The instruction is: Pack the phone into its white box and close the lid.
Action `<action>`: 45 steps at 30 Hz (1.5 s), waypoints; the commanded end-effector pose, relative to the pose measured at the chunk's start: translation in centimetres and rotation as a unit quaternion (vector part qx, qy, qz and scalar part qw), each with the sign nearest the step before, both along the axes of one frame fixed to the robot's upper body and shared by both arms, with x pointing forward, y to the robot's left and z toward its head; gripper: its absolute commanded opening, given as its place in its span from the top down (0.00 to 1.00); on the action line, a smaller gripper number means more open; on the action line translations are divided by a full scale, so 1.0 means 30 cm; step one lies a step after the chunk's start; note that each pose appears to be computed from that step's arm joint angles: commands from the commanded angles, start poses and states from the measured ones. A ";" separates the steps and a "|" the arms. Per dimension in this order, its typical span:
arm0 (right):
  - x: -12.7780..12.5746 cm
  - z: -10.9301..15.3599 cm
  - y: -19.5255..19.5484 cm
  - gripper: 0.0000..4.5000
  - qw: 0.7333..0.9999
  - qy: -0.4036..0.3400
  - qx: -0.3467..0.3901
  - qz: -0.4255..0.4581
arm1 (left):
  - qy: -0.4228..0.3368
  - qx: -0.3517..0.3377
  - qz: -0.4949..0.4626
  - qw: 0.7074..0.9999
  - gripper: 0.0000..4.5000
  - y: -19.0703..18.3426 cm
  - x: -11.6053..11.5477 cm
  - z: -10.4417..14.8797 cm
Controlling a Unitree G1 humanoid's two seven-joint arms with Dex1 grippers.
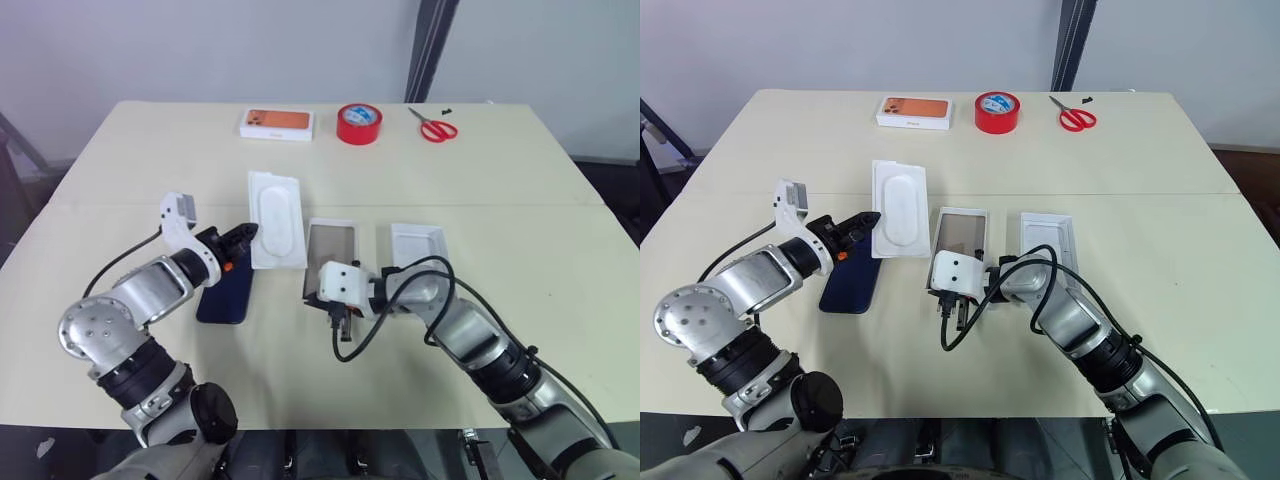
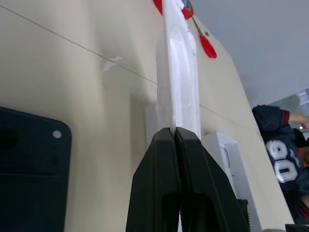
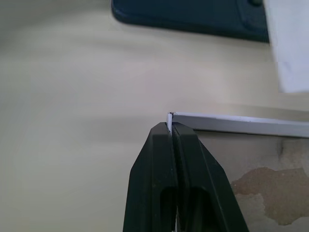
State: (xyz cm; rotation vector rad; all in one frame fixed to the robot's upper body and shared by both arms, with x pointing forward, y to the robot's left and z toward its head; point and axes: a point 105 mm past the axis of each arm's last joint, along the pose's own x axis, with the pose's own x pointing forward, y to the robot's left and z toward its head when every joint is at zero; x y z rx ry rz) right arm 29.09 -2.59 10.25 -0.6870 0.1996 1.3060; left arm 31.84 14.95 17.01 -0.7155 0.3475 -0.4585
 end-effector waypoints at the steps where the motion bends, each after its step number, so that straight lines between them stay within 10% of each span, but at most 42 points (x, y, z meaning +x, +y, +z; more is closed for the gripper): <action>1: -0.017 0.086 -0.001 0.60 0.999 -0.021 0.036 0.019 | -0.008 0.005 -0.021 1.000 1.00 -0.036 -0.010 0.012; 5: -0.023 0.145 -0.077 0.15 0.999 -0.024 0.047 0.008 | -0.005 0.009 -0.039 0.999 1.00 -0.077 -0.017 0.006; 26: 0.044 0.163 -0.261 0.15 0.996 -0.044 0.028 -0.077 | 0.072 0.030 -0.094 0.992 1.00 -0.252 -0.024 -0.100; 36: 0.065 0.172 -0.251 0.14 0.995 -0.048 0.039 -0.083 | 0.047 0.030 -0.111 0.992 0.03 -0.246 -0.030 -0.070; 41: 0.093 0.193 -0.240 0.14 0.991 -0.050 0.065 -0.107 | 0.028 0.042 -0.109 0.993 0.03 -0.205 -0.025 -0.047; 45: 0.136 0.204 -0.233 0.42 0.984 -0.034 0.090 -0.150 | 0.004 0.059 -0.095 0.994 0.01 -0.156 -0.016 -0.020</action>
